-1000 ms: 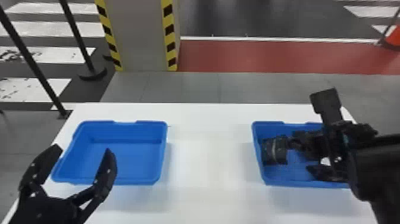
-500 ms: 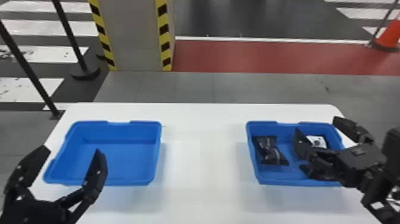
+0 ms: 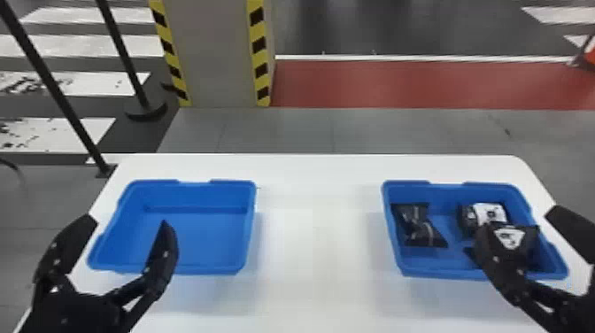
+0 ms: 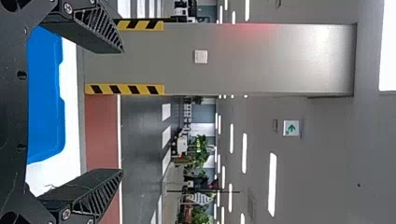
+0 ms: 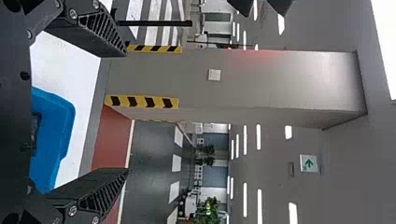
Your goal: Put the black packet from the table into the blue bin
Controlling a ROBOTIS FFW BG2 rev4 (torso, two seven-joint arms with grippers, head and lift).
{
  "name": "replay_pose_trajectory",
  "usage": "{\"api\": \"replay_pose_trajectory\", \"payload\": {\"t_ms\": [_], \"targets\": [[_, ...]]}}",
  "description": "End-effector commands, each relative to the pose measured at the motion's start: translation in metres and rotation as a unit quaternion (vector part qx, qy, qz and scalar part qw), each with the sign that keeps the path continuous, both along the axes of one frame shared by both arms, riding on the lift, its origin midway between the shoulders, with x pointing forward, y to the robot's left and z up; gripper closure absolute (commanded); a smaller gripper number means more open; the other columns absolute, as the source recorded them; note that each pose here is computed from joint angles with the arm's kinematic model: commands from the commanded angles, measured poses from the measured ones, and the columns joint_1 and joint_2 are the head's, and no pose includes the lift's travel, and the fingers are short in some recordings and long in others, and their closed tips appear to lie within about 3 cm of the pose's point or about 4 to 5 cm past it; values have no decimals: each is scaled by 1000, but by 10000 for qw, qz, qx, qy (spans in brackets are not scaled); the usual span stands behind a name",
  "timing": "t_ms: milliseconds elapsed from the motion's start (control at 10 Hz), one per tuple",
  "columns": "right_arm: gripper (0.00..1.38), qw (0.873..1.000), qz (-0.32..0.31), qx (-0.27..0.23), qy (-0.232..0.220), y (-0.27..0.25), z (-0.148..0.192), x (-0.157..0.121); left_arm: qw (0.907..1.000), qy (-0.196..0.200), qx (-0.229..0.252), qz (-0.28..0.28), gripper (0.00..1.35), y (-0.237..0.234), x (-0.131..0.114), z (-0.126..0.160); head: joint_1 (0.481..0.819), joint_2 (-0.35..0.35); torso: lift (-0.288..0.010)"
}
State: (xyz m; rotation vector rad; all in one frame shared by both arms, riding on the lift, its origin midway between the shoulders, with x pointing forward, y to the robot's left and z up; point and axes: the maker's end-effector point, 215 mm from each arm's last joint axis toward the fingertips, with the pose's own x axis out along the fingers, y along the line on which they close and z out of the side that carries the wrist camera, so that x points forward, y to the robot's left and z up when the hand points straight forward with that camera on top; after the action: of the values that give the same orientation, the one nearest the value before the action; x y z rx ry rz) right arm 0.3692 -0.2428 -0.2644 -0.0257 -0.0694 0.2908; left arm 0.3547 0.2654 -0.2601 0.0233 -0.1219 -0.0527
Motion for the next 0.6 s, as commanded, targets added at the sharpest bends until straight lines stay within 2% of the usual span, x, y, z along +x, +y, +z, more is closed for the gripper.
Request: {"api": "replay_pose_trajectory", "payload": {"t_ms": [0,200,500], "targets": [[153,9997,-2,211,155,0,-5,-15,10000,-2,12,-6,114,0,0,0,695,36,-110],[153,9997,-1,193,173,2,0,-21,10000,-2,0,-18,114,-1,0,0,695,37,-110],[153,9987,-329,263,279,-12,2,-29,10000,11,17,-12,114,-1,-1,-1,695,27,-110]]}}
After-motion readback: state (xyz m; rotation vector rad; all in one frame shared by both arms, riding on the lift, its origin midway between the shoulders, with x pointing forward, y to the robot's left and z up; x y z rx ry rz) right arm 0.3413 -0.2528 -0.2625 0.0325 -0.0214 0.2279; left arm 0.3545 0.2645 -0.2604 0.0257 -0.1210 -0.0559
